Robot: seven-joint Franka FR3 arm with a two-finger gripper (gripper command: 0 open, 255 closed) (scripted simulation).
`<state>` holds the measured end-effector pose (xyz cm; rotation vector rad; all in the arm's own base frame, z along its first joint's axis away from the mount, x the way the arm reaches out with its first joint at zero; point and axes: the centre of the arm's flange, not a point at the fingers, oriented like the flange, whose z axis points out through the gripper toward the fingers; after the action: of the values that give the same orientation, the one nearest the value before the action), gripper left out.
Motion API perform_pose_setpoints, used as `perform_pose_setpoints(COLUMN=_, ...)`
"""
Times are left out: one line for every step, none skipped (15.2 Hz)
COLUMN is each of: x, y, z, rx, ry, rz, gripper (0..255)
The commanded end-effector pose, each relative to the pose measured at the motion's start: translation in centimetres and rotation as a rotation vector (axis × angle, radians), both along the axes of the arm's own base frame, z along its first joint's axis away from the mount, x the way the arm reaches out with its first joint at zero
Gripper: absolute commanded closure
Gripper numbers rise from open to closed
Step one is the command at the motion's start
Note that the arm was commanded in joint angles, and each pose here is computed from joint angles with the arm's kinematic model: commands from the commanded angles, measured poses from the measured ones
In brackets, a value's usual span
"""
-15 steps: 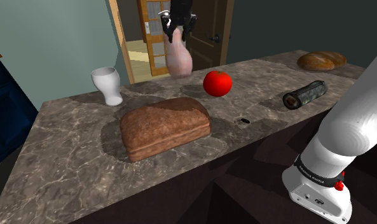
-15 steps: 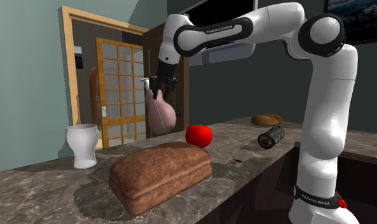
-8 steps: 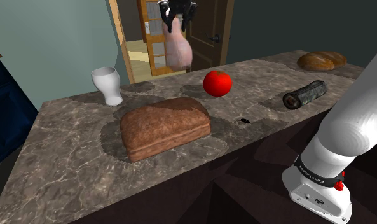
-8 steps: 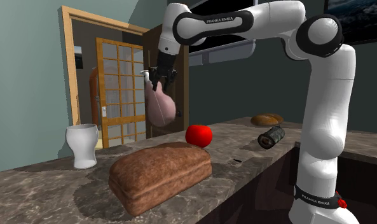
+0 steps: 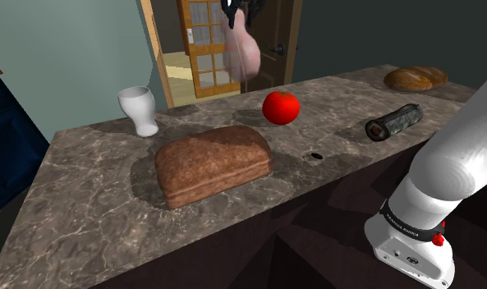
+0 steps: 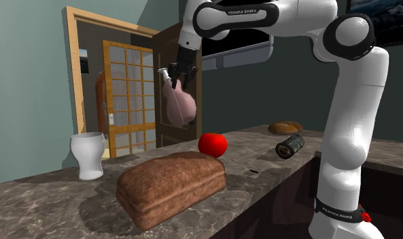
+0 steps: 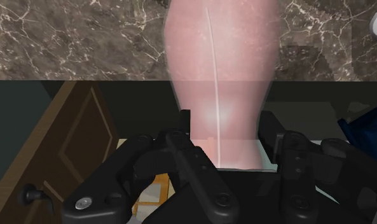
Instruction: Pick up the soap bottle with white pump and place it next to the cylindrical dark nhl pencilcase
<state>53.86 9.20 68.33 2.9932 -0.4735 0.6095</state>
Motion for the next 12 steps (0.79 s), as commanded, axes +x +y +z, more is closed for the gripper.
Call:
perform_pose_setpoints(x=-1.5, y=-1.7, z=1.1, rx=0.0, ry=-0.002, rz=0.001, gripper=255)
perform_pose_setpoints(x=-2.3, y=-2.7, z=1.5, rx=0.0, ry=-0.002, rz=0.001, gripper=255)
perform_pose_setpoints(x=-3.0, y=-3.7, z=2.0, rx=0.0, ry=-0.002, rz=0.001, gripper=255)
perform_pose_setpoints(x=-3.7, y=-4.7, z=2.4, rx=0.0, ry=-0.002, rz=0.001, gripper=255)
perform_pose_setpoints(x=-4.4, y=-5.7, z=2.9, rx=0.0, ry=-0.002, rz=0.001, gripper=255)
perform_pose_setpoints(x=-5.2, y=-6.7, z=3.3, rx=0.0, ry=-0.002, rz=0.001, gripper=255)
perform_pose_setpoints(x=-5.9, y=-7.7, z=3.8, rx=0.0, ry=-0.002, rz=0.001, gripper=255)
perform_pose_setpoints(x=-6.6, y=-8.7, z=4.2, rx=0.0, ry=-0.002, rz=0.001, gripper=255)
perform_pose_setpoints(x=-7.3, y=-9.7, z=4.7, rx=0.0, ry=-0.002, rz=0.001, gripper=255)
perform_pose_setpoints(x=-8.0, y=-10.7, z=5.2, rx=0.0, ry=-0.002, rz=0.001, gripper=255)
perform_pose_setpoints(x=-8.8, y=-11.7, z=5.6, rx=0.0, ry=-0.002, rz=0.001, gripper=255)
perform_pose_setpoints(x=-9.5, y=-12.7, z=6.1, rx=0.0, ry=-0.002, rz=0.001, gripper=255)
